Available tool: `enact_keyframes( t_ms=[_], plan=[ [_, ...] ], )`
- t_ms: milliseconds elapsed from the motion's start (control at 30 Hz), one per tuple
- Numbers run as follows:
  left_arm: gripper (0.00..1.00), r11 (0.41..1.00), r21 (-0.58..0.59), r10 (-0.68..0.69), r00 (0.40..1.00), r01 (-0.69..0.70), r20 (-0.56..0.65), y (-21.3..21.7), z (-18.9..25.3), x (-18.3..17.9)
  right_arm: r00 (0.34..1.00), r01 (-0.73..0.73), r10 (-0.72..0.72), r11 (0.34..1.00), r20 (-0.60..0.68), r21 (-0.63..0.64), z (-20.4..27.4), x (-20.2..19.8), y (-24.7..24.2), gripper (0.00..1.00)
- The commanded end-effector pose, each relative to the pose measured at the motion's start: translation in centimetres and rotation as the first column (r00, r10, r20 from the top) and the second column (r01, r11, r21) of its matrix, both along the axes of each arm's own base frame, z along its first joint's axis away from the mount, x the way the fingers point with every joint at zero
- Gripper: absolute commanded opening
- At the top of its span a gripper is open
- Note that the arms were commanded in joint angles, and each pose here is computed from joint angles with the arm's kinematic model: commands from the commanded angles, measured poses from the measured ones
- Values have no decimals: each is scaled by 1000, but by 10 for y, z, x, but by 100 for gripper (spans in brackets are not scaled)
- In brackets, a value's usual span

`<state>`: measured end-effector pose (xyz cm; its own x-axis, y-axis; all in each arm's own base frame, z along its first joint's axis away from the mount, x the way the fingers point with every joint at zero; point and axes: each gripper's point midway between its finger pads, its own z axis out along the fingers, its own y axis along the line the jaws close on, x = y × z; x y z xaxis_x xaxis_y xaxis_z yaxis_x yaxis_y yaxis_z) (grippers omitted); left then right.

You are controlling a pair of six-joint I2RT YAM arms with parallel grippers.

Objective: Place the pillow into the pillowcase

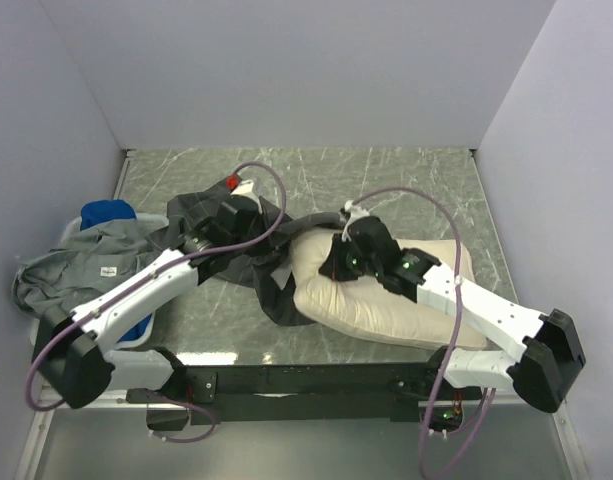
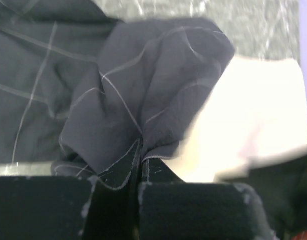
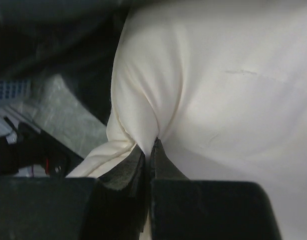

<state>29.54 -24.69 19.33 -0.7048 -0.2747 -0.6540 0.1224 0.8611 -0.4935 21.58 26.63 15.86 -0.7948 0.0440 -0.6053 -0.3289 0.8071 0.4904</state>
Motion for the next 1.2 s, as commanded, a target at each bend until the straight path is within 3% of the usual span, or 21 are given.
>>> enact_keyframes(
  t_ms=[0,133,233,433,533,633,833,967,1167],
  plan=[
    [1,994,-8,-107,994,107,28,2,8,-34,984,74,-94,988,153,134,68,47,6,0],
    [1,992,-13,-125,992,126,17,12,5,-54,959,189,-213,972,186,136,74,62,-10,0],
    [1,984,-78,-158,986,162,55,3,28,-59,942,255,-265,964,205,73,61,71,-10,0],
    [4,941,-167,-284,955,295,88,-31,63,-68,952,237,-250,967,176,95,30,65,25,0],
    [6,935,-151,-314,947,321,66,-44,59,-69,958,212,-233,968,165,133,20,67,41,0],
    [6,916,-170,-356,932,362,65,-56,63,-78,955,245,-256,966,151,87,5,81,41,0],
    [6,901,-206,-381,923,382,46,-66,56,-109,856,488,-503,863,120,134,12,137,-17,0],
    [6,884,-223,-410,910,411,51,-81,53,-127,831,506,-540,833,133,222,42,146,-16,0],
    [17,961,-112,-247,966,255,74,-81,49,-80,884,399,-447,875,140,273,44,107,38,0]
  ],
)
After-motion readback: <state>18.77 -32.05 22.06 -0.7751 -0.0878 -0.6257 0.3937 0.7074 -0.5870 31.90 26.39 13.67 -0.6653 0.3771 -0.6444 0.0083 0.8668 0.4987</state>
